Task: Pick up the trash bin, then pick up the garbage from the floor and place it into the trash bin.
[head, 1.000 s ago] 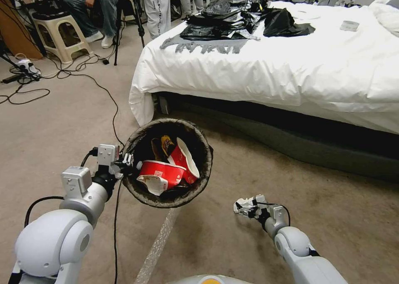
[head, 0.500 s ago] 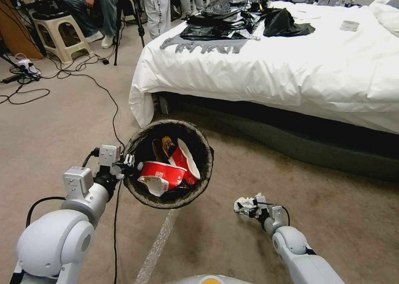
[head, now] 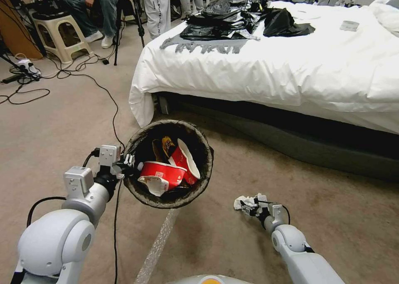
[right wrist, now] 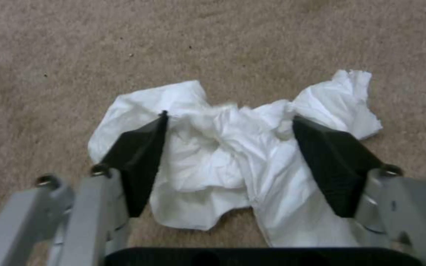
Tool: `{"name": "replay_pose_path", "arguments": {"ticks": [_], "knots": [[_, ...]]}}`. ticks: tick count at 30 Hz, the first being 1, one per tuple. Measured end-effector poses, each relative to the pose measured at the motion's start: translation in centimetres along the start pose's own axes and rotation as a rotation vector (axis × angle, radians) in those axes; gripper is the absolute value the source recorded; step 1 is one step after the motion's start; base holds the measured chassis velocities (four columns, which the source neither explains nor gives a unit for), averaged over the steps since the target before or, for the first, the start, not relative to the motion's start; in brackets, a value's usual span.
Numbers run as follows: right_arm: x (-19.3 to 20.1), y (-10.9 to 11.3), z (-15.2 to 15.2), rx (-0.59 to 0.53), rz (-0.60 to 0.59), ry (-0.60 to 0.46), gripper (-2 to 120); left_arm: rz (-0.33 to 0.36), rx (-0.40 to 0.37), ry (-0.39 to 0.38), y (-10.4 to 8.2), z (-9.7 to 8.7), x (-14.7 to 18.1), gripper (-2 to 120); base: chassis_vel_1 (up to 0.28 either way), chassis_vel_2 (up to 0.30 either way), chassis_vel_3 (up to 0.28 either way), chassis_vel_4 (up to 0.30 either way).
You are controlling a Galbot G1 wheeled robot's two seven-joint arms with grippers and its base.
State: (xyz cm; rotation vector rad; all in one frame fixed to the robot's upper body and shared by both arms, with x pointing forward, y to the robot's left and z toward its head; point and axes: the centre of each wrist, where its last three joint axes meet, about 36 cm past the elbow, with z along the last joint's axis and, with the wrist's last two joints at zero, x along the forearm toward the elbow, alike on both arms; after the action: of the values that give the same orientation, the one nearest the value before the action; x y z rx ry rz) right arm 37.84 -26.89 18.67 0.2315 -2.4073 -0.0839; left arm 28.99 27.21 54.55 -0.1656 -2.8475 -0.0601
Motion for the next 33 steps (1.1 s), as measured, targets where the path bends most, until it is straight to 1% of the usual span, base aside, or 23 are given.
{"name": "replay_pose_path", "arguments": {"ticks": [2, 3, 4, 6, 7, 9, 10, 11, 12, 14, 15, 16, 18, 27, 31, 33], "knots": [[0.1, 0.0, 0.1, -0.001, 0.001, 0.001, 53, 0.000, 0.001, 0.000, 0.0, 0.0, 0.0, 1, 0.000, 0.000, 0.000, 0.000], [0.1, 0.0, 0.1, -0.001, 0.001, 0.001, 50, 0.000, 0.001, 0.001, 0.0, 0.0, 0.0, 1, 0.000, 0.000, 0.000, 0.000], [0.1, 0.0, 0.1, -0.001, 0.001, 0.001, 50, 0.000, 0.001, 0.001, 0.0, 0.0, 0.0, 1, 0.000, 0.000, 0.000, 0.000], [0.1, 0.0, 0.3, -0.002, 0.002, 0.000, 38, -0.001, 0.000, 0.002, -0.1, 0.1, 0.0, 1, 0.000, 0.000, 0.000, 0.000], [0.1, 0.0, 0.3, -0.002, 0.002, 0.000, 38, -0.001, 0.000, 0.002, -0.1, 0.1, 0.0, 1, 0.000, 0.000, 0.000, 0.000], [0.1, -0.1, 0.3, -0.002, 0.003, -0.001, 30, -0.001, 0.000, 0.002, -0.1, 0.1, 0.0, 1, 0.000, 0.000, 0.000, 0.000], [0.1, -0.1, 0.4, -0.002, 0.003, -0.002, 23, -0.001, -0.001, 0.001, -0.1, 0.0, 0.1, 1, 0.000, 0.000, 0.000, 0.000], [0.1, -0.1, 0.4, -0.002, 0.003, -0.002, 23, -0.001, -0.001, 0.001, -0.1, 0.0, 0.1, 1, 0.000, 0.000, 0.000, 0.000], [0.2, -0.1, 0.4, -0.002, 0.003, -0.003, 20, -0.001, -0.002, 0.001, -0.1, 0.0, 0.1, 1, 0.000, 0.000, 0.000, 0.000], [0.2, -0.1, 0.5, -0.003, 0.004, -0.004, 10, -0.002, -0.003, 0.001, -0.1, 0.0, 0.1, 1, 0.000, 0.000, 0.000, 0.000], [0.2, -0.1, 0.5, -0.003, 0.004, -0.004, 10, -0.002, -0.003, 0.001, -0.1, 0.0, 0.1, 1, 0.000, 0.000, 0.000, 0.000], [0.2, -0.2, 0.6, -0.003, 0.005, -0.005, 3, -0.003, -0.004, 0.001, -0.1, 0.0, 0.1, 1, 0.000, 0.000, 0.000, 0.000], [0.3, -0.3, 0.6, -0.003, 0.007, -0.006, 0, -0.002, -0.003, -0.001, -0.2, 0.0, 0.2, 1, 0.000, 0.000, 0.000, 0.000], [0.5, -0.5, 0.6, -0.008, 0.013, -0.018, 0, -0.001, -0.005, -0.004, -0.3, -0.1, 0.4, 1, 0.000, 0.000, 0.000, 0.000], [0.6, -0.6, 0.1, -0.013, 0.016, -0.038, 0, 0.000, -0.006, -0.006, -0.3, -0.2, 0.5, 1, 0.000, 0.000, 0.000, 0.000], [0.8, -0.8, -0.9, -0.017, 0.020, -0.073, 0, 0.000, -0.007, -0.008, -0.4, -0.2, 0.7, 1, 0.000, 0.000, 0.000, 0.000]]}}
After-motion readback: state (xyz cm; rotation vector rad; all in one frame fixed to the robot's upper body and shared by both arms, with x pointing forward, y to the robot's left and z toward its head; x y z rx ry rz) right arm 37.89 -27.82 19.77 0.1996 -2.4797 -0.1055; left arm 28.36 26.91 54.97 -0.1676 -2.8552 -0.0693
